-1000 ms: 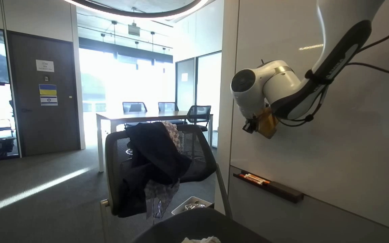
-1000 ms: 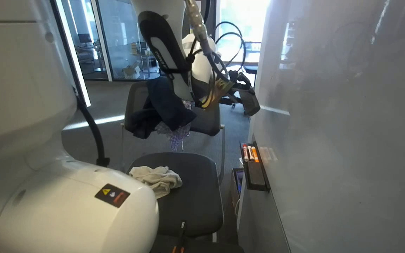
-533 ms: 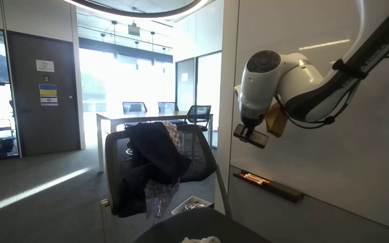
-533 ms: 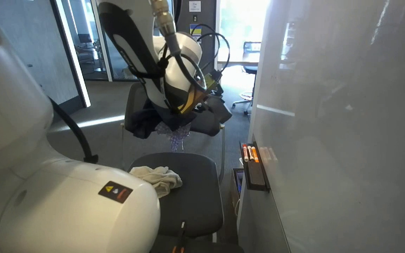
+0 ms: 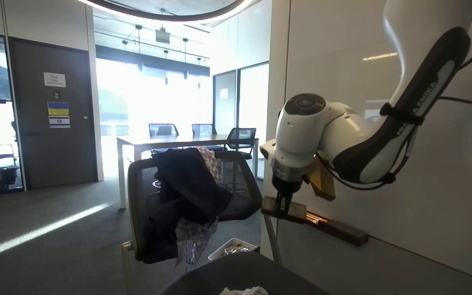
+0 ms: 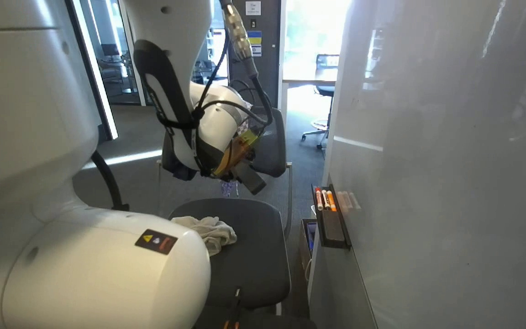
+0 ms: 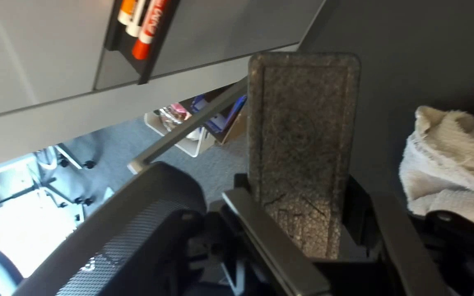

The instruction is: Use the duster to wipe the white board

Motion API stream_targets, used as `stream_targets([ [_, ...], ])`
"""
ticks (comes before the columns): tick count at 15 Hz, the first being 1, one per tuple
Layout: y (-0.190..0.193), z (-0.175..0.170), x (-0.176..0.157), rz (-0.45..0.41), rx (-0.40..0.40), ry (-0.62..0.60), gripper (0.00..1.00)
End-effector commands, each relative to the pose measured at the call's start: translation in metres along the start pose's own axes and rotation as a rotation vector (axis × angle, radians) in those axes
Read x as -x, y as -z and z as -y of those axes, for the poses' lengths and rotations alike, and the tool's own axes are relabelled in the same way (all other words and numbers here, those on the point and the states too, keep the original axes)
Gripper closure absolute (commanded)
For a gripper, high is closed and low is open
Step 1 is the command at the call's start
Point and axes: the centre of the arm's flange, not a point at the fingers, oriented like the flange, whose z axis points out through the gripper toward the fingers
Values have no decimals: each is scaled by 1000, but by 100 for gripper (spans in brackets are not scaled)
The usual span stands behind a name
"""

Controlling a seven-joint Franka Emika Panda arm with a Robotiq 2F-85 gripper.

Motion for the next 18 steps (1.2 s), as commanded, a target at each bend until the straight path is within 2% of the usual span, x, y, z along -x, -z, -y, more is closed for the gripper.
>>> stream_targets([
  [1, -60, 15, -8, 70, -140, 130, 69],
  [3, -95, 30, 1, 112, -207, 215, 69],
  [5, -125, 42, 5, 116, -287, 295, 69],
  [8, -150, 56, 2, -16, -354, 336, 69],
  [10, -158, 58, -1, -53, -366, 344, 69],
  [11, -162, 55, 1, -42, -374, 339, 19],
  [12, -162, 49, 5, -21, -380, 339, 18],
  [14, -156, 36, 16, 38, -399, 305, 4],
  [15, -149, 29, 22, 58, -408, 285, 1],
  [17, -140, 17, 29, 102, -426, 229, 0],
  [18, -130, 9, 33, 158, -441, 199, 0],
])
